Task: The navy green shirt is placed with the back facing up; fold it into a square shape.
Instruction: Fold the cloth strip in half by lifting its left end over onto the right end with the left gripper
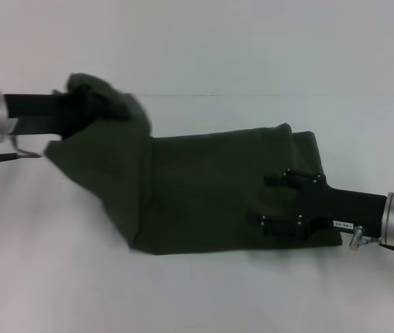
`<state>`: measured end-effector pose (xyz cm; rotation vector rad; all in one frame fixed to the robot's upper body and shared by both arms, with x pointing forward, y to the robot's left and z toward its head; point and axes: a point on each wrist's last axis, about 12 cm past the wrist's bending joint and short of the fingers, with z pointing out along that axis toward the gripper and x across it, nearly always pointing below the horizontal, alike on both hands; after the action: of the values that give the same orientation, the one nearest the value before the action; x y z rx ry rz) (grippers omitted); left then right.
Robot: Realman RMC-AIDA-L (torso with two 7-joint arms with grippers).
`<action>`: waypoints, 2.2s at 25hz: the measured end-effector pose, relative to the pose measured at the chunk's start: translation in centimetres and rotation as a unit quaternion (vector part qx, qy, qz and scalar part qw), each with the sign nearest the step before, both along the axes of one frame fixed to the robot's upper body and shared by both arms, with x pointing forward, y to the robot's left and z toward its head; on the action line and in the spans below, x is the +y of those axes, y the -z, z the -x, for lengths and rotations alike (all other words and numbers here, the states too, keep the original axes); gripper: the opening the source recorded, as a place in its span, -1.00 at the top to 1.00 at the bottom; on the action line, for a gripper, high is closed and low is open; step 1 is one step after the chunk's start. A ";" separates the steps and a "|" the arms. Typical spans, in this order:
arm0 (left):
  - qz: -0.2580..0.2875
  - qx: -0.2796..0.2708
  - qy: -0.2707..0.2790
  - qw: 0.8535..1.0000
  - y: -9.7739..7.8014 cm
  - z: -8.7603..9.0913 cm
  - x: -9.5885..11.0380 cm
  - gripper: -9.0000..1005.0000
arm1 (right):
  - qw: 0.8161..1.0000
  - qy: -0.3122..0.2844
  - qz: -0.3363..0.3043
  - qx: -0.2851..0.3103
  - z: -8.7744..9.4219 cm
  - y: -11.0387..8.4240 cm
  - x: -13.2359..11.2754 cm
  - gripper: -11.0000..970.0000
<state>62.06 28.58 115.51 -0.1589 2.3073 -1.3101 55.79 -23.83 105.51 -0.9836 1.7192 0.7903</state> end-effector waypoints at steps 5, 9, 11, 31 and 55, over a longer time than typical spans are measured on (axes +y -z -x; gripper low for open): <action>0.051 0.000 0.004 0.999 0.9 -0.1 -4.3 0.77 | 1.000 0.006 -0.005 0.002 0.2 0.1 -0.3 -0.86; 0.072 -0.002 0.012 0.997 2.7 0.2 -7.9 0.77 | 1.000 0.010 -0.007 0.002 0.4 0.1 -0.7 -0.86; 0.077 0.000 0.013 0.997 3.8 0.4 -9.2 0.77 | 1.000 0.013 -0.007 0.002 0.6 0.2 -0.9 -0.86; 0.163 -0.019 0.022 0.986 4.5 0.8 -13.5 0.77 | 0.999 0.031 -0.014 0.004 1.3 0.7 -1.7 -0.85; 0.140 -0.036 -0.020 0.989 7.6 1.5 -17.9 0.63 | 0.997 0.075 -0.032 0.013 4.5 1.8 -5.1 -0.82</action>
<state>60.60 10.71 107.88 -0.2441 2.0411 -1.5880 51.28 -28.88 103.72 -0.7947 1.7556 0.7585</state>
